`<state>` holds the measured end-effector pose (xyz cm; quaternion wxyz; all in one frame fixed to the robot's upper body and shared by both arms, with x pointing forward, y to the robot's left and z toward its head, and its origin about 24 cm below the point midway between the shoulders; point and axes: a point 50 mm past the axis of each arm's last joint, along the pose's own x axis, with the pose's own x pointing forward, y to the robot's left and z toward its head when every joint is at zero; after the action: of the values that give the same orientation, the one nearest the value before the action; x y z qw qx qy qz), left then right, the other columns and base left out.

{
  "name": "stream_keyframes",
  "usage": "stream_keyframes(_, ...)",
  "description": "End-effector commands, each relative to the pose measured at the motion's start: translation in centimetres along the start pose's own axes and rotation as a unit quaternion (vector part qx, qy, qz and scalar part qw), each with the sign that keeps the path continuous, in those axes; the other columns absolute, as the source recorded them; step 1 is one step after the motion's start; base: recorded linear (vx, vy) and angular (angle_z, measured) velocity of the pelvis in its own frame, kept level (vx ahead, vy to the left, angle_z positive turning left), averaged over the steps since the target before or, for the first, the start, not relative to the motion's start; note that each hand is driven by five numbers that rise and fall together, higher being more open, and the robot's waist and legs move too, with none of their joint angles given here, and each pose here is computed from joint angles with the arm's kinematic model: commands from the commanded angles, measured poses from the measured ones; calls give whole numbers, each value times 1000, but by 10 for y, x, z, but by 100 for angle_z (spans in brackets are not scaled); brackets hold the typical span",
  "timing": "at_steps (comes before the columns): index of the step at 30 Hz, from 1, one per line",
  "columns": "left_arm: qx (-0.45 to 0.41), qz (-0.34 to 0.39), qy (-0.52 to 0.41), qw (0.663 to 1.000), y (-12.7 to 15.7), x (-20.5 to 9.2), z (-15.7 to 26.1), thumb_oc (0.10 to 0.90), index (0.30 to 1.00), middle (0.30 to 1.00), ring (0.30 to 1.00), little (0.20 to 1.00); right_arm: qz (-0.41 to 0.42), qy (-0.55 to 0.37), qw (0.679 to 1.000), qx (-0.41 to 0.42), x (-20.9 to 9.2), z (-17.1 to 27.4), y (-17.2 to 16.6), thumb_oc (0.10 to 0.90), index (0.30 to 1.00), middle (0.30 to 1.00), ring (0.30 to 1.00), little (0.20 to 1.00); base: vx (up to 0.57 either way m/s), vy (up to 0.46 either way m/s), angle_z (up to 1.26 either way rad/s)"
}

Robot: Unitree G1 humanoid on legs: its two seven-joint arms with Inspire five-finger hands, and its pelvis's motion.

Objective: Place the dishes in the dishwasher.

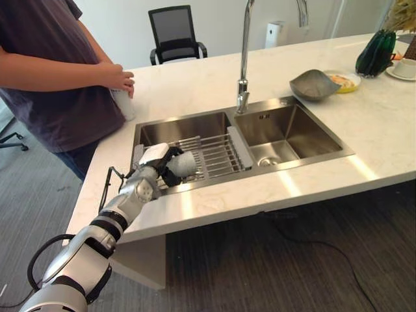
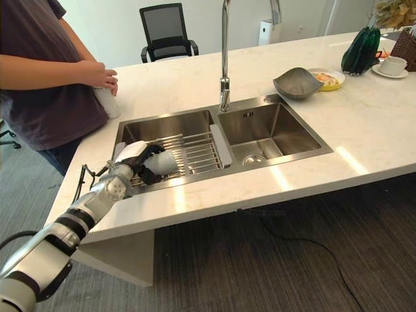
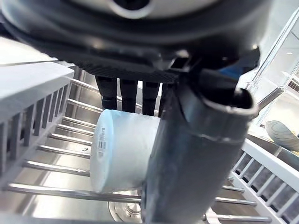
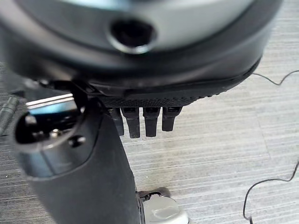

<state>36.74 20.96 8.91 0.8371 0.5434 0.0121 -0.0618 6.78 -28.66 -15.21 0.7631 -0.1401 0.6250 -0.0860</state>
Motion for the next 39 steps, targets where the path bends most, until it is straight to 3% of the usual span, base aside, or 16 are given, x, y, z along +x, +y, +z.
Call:
stream_keyframes(1,0,44,-44,998,23,9,20,400,300,300,300,300,-40,40,998,-21,-3,-21,-26,800,900,900,900,900,1,-9,-4)
stream_keyframes(4,-23,68,-63,995,26,5,25,400,300,300,300,300,-39,40,998,-20,-3,-21,-23,800,900,900,900,900,0,-2,-9)
stream_keyframes(9,-205,183,-130,953,43,-15,45,400,300,300,300,300,-34,41,999,-14,-3,-26,-10,800,900,900,900,900,10,-1,-4)
stream_keyframes(12,-265,209,-139,931,46,-21,48,400,300,300,300,300,-35,36,999,-10,-2,-25,-7,800,900,900,900,900,11,-1,0)
stream_keyframes(14,-348,248,-142,893,46,-32,45,400,300,300,300,300,-19,-35,999,-7,0,9,11,800,900,900,900,900,0,0,0)
stream_keyframes(16,-434,280,-174,839,61,-41,52,400,300,300,300,300,-23,-36,999,5,0,7,11,800,900,900,900,900,16,-1,-4)
stream_keyframes(20,-519,308,-250,757,83,-64,65,400,300,300,300,300,-34,-43,998,9,-1,2,7,800,900,900,900,900,19,-3,-9)
stream_keyframes(22,-525,317,-266,744,88,-73,65,400,300,300,300,300,-34,-47,998,2,-1,3,5,800,900,900,900,900,10,-9,-9)
stream_keyframes(26,-498,337,-263,755,97,-81,52,400,300,300,300,300,-40,-48,998,10,-2,2,-3,800,900,900,900,900,15,-8,-7)
stream_keyframes(31,-490,366,-220,760,93,-96,17,400,300,300,300,300,-28,-64,997,-39,-3,1,1,800,900,900,900,900,-48,-27,-19)
stream_keyframes(33,-512,413,-185,730,90,-113,-6,400,300,300,300,300,-22,-97,994,-52,-3,24,2,800,900,900,900,900,-125,-4,-44)
stream_keyframes(39,-511,406,-188,734,87,-106,5,400,300,300,300,300,-33,-65,997,-22,-3,2,-3,800,900,900,900,900,40,22,-23)
